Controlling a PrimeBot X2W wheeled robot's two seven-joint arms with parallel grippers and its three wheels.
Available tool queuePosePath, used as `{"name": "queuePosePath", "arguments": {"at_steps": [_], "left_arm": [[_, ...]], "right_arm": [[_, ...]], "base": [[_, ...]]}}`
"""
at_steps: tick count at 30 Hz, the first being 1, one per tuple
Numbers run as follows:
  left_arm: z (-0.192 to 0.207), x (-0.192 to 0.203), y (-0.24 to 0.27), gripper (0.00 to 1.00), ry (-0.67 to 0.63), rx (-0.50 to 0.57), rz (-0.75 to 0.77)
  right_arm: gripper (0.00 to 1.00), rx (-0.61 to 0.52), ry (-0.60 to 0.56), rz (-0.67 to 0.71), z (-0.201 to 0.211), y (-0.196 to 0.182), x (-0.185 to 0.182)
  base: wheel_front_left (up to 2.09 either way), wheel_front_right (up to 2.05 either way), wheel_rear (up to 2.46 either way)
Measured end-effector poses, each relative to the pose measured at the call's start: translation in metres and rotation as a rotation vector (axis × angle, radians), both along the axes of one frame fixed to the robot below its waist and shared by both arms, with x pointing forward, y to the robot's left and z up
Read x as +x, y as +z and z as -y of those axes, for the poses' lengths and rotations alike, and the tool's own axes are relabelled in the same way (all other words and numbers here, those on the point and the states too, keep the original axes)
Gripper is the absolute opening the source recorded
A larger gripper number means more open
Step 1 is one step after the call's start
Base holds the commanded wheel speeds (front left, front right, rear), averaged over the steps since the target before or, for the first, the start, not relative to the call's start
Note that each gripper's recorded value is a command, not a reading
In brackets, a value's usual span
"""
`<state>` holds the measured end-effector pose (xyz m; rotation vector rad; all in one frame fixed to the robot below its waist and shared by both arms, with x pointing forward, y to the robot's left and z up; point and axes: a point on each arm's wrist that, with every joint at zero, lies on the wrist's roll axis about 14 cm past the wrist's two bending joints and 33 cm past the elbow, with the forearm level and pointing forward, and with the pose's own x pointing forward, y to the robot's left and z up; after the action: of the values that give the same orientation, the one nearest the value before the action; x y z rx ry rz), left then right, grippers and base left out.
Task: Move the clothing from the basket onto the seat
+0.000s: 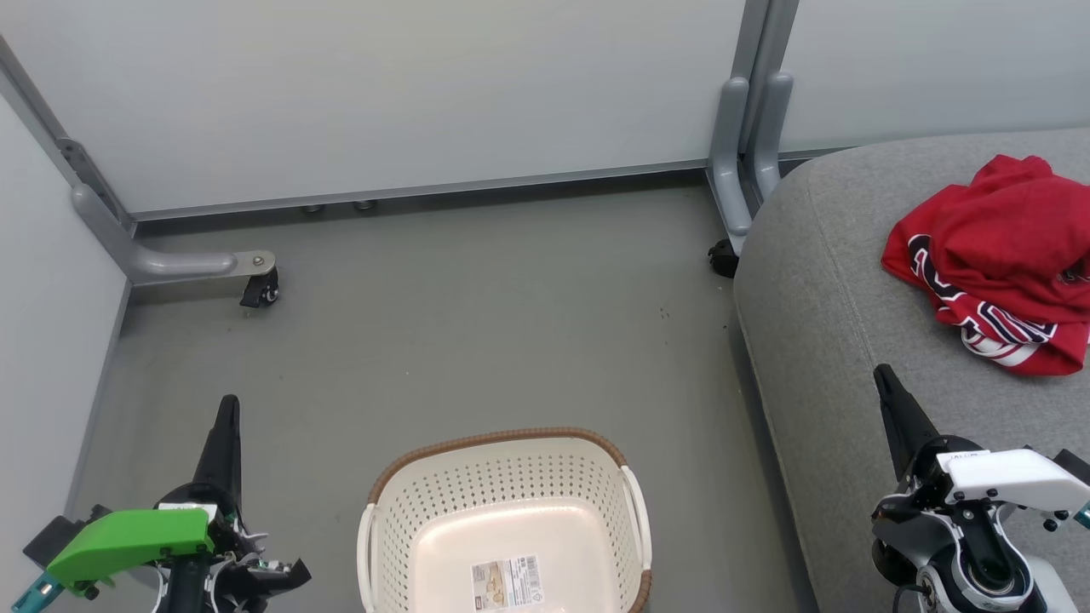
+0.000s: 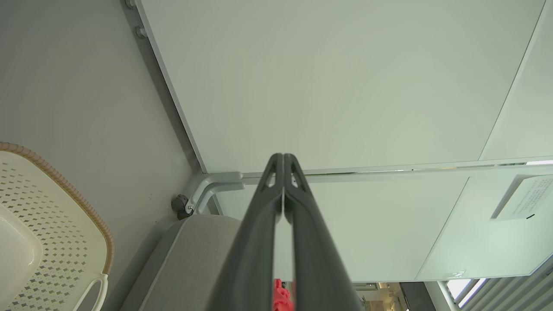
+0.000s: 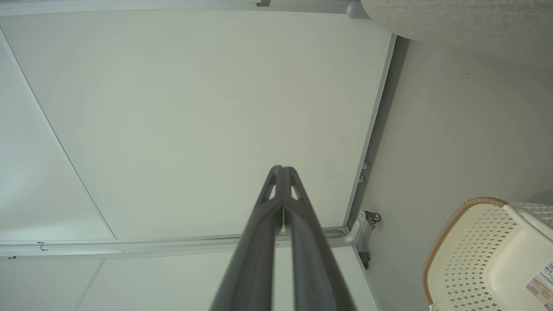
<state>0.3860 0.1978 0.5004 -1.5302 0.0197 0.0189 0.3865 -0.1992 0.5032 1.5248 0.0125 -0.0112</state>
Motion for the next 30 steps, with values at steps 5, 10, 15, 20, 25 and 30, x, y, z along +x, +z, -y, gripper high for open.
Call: {"name": "queuePosePath", "arguments": {"at_steps": [5, 10, 15, 20, 25, 30], "left_arm": [[-0.0009, 0.0006, 0.0018, 0.0, 0.0, -0.032, 0.007], [-0.001, 0.0017, 0.0039, 0.0, -0.002, -0.044, 0.013], [-0.001, 0.0017, 0.0039, 0.0, -0.002, -0.045, 0.013], [-0.0012, 0.0017, 0.0039, 0.0, -0.001, -0.045, 0.013], [-0.0012, 0.0017, 0.0039, 0.0, -0.001, -0.046, 0.013], [-0.0014, 0.0017, 0.0038, 0.0, 0.0, -0.046, 0.013]], "right_arm": [[0.0, 0.031, -0.001, 0.004, 0.0007, 0.0008, 0.0005], [0.0, 0.046, -0.001, 0.009, 0.0009, 0.0023, 0.0015], [0.0, 0.048, -0.001, 0.009, 0.0009, 0.0024, 0.0015], [0.0, 0.049, -0.003, 0.009, 0.0011, 0.0023, 0.0015], [0.0, 0.05, 0.0, 0.009, 0.0006, 0.0023, 0.0015], [0.0, 0.05, -0.001, 0.009, 0.0006, 0.0023, 0.0015]], "base": [[0.0, 0.0, 0.0], [0.0, 0.0, 0.0], [0.0, 0.0, 0.0], [0.0, 0.0, 0.0], [0.0, 0.0, 0.0], [0.0, 0.0, 0.0]]}}
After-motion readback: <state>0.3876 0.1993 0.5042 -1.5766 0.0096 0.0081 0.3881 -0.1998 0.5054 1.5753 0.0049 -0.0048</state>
